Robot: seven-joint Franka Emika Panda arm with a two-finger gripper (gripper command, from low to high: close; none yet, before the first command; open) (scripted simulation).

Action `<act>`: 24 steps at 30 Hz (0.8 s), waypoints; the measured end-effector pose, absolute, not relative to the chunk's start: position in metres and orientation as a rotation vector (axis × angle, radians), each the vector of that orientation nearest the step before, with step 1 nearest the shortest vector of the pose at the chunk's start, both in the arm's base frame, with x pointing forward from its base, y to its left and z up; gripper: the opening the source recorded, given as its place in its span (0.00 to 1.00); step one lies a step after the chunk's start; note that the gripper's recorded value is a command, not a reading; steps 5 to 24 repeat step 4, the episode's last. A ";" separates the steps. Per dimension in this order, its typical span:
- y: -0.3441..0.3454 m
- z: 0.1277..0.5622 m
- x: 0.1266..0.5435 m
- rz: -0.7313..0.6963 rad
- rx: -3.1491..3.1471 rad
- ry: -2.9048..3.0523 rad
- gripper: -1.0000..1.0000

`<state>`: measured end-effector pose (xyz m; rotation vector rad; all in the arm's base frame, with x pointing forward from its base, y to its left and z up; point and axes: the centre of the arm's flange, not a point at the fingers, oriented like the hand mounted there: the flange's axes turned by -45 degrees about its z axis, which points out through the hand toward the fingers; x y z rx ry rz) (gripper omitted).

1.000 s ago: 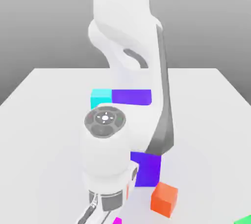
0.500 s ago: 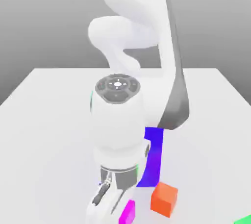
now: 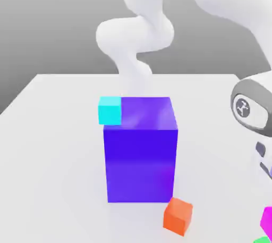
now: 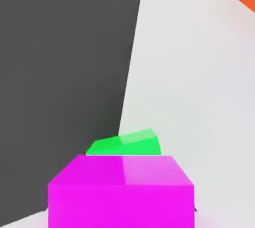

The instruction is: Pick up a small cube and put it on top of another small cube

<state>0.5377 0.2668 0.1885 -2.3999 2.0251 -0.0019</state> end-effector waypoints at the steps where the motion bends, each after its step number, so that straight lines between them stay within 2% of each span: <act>1: 0.267 0.188 0.538 -0.002 -2.400 2.025 1.00; 24: 0.267 0.188 0.538 -0.002 -2.400 2.025 1.00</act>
